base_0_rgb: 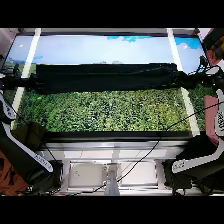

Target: Fold the clothes and pants, and hang the long-sleeved shirts on hangers.

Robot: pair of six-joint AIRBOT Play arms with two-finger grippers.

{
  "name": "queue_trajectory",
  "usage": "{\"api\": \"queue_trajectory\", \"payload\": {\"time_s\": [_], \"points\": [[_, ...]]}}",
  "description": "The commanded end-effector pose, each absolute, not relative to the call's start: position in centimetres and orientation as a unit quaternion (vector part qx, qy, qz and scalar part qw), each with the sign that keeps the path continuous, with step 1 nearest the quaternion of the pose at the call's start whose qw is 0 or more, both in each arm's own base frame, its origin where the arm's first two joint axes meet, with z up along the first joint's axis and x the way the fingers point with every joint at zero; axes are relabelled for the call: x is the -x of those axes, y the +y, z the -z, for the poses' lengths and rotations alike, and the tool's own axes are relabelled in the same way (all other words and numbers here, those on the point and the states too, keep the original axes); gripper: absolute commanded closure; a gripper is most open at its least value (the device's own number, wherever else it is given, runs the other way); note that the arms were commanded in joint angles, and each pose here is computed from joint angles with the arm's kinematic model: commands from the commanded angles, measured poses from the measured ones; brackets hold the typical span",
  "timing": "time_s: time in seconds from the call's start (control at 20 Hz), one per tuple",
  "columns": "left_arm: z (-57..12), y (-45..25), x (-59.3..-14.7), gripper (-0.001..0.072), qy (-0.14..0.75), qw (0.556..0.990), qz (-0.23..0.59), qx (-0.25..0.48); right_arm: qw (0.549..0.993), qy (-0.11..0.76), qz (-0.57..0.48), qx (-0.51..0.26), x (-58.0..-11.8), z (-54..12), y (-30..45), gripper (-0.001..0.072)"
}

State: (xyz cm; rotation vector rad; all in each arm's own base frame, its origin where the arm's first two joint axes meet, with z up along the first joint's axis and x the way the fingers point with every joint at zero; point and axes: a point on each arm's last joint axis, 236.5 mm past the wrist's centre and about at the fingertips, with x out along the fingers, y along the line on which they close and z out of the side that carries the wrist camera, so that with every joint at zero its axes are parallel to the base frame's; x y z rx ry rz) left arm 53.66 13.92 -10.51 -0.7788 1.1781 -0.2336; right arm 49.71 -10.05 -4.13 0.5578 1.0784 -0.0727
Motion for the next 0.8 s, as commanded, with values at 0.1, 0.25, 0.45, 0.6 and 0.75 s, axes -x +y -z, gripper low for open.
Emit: {"api": "queue_trajectory", "payload": {"time_s": [0.1, 0.25, 0.45, 0.6, 0.75], "points": [[3.5, 13.1, -55.0, 0.0690, 0.485, 0.796, 0.149, 0.330, 0.824, 0.511, 0.009, -0.244, -48.5, 1.4, -9.0, 0.0297], [-1.2, 13.9, -54.4, 0.0691, 0.470, 0.826, 0.138, 0.280, 0.846, 0.483, -0.001, -0.227, -48.2, -2.8, -8.4, 0.0378], [-6.3, 12.5, -52.6, 0.0691, 0.466, 0.835, 0.158, 0.248, 0.865, 0.443, -0.062, -0.226, -49.4, -7.2, -2.2, 0.0655], [-9.2, 12.0, -51.9, 0.0690, 0.456, 0.842, 0.154, 0.246, 0.876, 0.408, -0.131, -0.222, -51.3, -9.2, 6.3, 0.0656], [-11.0, 10.8, -51.0, 0.0691, 0.458, 0.840, 0.162, 0.243, 0.888, 0.358, -0.184, -0.222, -52.4, -11.2, 16.3, 0.0657]]}}
